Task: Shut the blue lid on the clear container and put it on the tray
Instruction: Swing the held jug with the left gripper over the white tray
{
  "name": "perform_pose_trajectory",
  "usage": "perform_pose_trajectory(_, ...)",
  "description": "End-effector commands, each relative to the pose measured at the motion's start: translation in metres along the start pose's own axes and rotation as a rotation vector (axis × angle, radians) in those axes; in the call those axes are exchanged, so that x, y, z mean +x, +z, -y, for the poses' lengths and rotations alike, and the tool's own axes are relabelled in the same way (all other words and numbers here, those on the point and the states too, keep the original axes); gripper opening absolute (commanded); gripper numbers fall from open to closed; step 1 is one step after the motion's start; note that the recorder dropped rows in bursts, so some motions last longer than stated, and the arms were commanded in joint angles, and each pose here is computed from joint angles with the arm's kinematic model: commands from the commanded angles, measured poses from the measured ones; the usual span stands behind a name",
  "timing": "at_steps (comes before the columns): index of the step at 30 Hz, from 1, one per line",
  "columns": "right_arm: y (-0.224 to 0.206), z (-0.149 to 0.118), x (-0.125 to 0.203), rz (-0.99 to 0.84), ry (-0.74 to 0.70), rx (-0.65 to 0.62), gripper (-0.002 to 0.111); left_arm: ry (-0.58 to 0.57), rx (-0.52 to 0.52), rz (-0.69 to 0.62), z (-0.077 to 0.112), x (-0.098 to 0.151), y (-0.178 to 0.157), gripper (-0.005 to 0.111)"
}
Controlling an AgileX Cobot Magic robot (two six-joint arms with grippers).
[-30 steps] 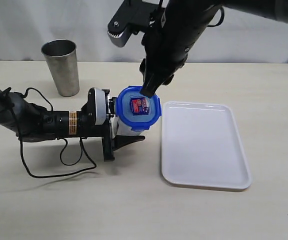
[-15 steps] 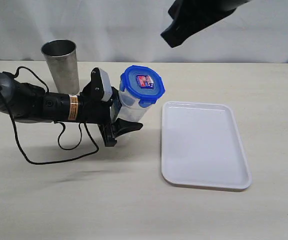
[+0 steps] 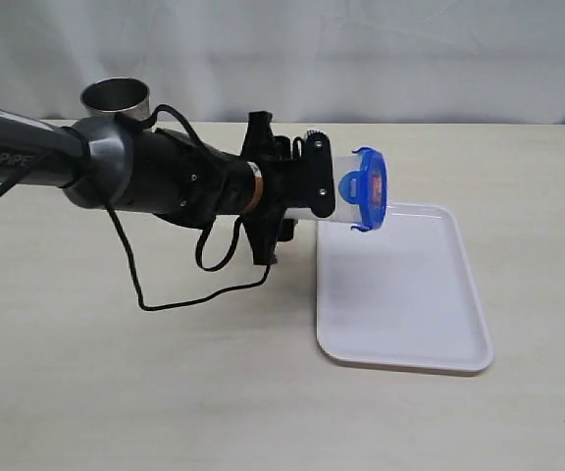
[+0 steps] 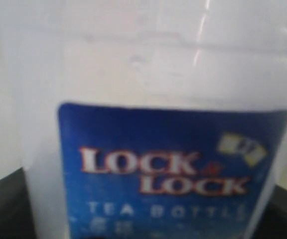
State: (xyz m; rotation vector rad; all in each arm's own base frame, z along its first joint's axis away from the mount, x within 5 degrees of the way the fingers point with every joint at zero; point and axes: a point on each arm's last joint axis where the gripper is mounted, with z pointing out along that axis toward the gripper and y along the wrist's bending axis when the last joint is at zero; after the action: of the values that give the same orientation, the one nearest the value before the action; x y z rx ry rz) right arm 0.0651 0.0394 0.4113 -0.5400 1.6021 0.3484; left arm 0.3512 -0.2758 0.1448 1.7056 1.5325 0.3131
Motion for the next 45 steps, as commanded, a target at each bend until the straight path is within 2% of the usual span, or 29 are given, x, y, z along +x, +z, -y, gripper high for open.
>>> perform_pose_trajectory(1, -0.026, 0.002, 0.010, -0.025, 0.015, 0.012, 0.005, 0.242, -0.172, -0.102, -0.023, -0.030, -0.012, 0.000)
perform_pose_trajectory(5, -0.040, 0.003, 0.016, -0.052, 0.011, 0.018, 0.005, 0.492, -0.220, -0.164, -0.024, -0.046, -0.013, 0.000)
perform_pose_trajectory(9, -0.049, 0.004, 0.019, -0.052, 0.011, 0.021, 0.005, 0.658, -0.274, -0.221, -0.023, -0.055, -0.010, 0.000)
perform_pose_trajectory(12, -0.053, 0.004, 0.019, -0.039, 0.010, 0.022, 0.005, 0.715, -0.297, -0.265, -0.022, -0.056, -0.008, 0.000)
perform_pose_trajectory(17, -0.056, 0.004, 0.021, -0.039, 0.000, 0.023, 0.005, 0.863, -0.280, -0.288, -0.022, -0.057, -0.008, 0.000)
perform_pose_trajectory(21, -0.053, 0.003, 0.029, -0.057, -0.001, 0.021, 0.005, 0.852, -0.274, -0.243, -0.016, -0.064, -0.009, 0.000)
perform_pose_trajectory(31, -0.046, 0.001, 0.040, -0.090, -0.005, 0.017, 0.005, 0.883, -0.182, 0.062, 0.015, -0.101, -0.009, 0.000)
perform_pose_trajectory(34, -0.046, 0.001, 0.040, -0.090, -0.005, 0.017, 0.005, 0.889, -0.164, 0.100, 0.019, -0.104, -0.008, 0.000)
perform_pose_trajectory(37, -0.046, 0.001, 0.040, -0.090, -0.005, 0.017, 0.005, 0.924, -0.174, 0.049, 0.019, -0.100, -0.005, 0.000)
perform_pose_trajectory(42, -0.046, 0.001, 0.040, -0.090, -0.005, 0.017, 0.005, 1.148, -0.218, -0.188, 0.010, -0.085, -0.001, 0.000)
perform_pose_trajectory(45, -0.046, 0.001, 0.040, -0.090, -0.005, 0.017, 0.005, 1.163, -0.224, -0.221, 0.008, -0.083, -0.002, 0.000)
